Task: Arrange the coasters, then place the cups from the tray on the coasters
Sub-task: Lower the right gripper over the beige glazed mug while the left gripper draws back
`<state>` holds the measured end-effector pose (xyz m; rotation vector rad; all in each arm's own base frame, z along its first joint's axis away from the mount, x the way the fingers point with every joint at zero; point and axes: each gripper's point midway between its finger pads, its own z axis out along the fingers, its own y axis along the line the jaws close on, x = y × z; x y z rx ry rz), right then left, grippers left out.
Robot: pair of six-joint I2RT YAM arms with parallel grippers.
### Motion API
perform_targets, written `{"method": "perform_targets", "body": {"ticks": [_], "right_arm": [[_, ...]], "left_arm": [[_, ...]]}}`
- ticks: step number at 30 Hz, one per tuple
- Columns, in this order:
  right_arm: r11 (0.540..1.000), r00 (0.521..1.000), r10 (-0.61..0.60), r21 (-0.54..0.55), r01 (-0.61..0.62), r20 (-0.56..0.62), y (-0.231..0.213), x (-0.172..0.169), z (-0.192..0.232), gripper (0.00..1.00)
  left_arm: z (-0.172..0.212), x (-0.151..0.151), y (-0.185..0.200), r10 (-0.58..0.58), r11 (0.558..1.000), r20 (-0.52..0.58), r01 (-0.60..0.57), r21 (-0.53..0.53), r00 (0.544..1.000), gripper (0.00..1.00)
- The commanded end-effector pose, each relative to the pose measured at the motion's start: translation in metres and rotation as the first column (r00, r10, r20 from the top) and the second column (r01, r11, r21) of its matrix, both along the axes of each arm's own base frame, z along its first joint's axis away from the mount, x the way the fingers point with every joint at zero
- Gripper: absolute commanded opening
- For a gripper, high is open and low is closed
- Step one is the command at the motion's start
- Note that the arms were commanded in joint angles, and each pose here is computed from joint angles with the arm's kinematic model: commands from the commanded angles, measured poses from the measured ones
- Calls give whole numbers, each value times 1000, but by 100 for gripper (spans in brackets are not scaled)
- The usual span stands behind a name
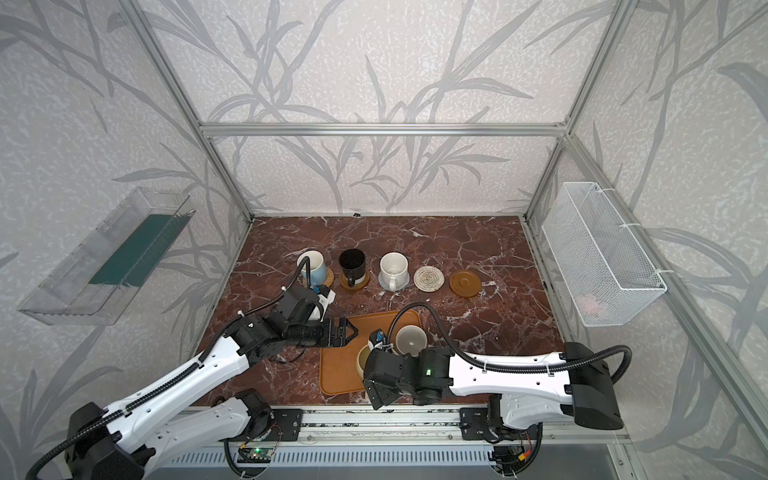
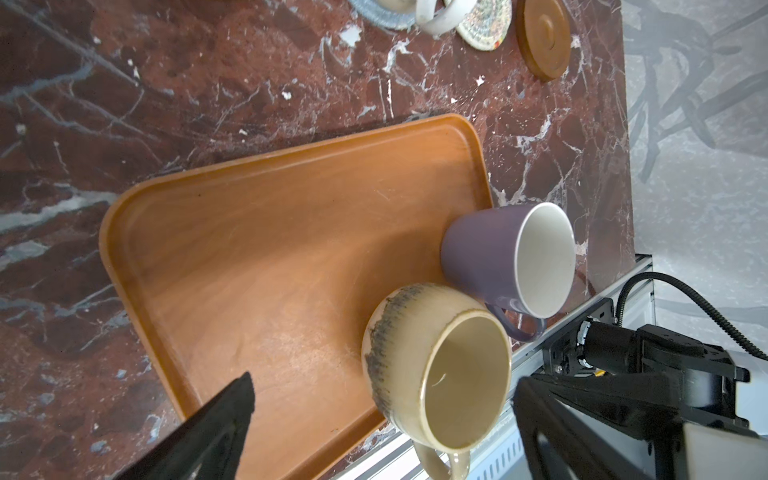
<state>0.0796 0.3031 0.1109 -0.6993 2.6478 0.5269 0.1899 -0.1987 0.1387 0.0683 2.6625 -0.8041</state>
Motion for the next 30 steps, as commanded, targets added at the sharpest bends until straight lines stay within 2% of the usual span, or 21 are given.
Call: {"method": "perform_targets", "body": {"ticks": [1,8,13,19,23,26,30], "right_arm": [[999,999,-35,39,34,19,20,1,3,90],[993,996,-81,-79,85,46,21,7,-25,87],[983,991,-125,-130,130,45,17,14,-39,77],[981,991,-120,-149,127,53,21,22,-48,62],[984,992,-110,-137,116,54,24,29,-47,48],[986,993,-107,-122,113,57,27,32,-44,45],[987,993,-102,-119,107,52,30,31,-48,41]], "left_arm": [[-7,-6,4,12,1000,-41,-12,-12,999,99],[-17,-2,11,44,999,-30,-43,16,999,99],[-22,4,18,72,997,-29,-71,24,997,99],[-24,5,21,89,996,-45,-88,22,995,98],[-26,4,23,82,996,-36,-80,31,996,96],[-25,7,33,83,992,-16,-81,100,996,96],[-20,8,31,86,993,-7,-85,85,996,96]]}}
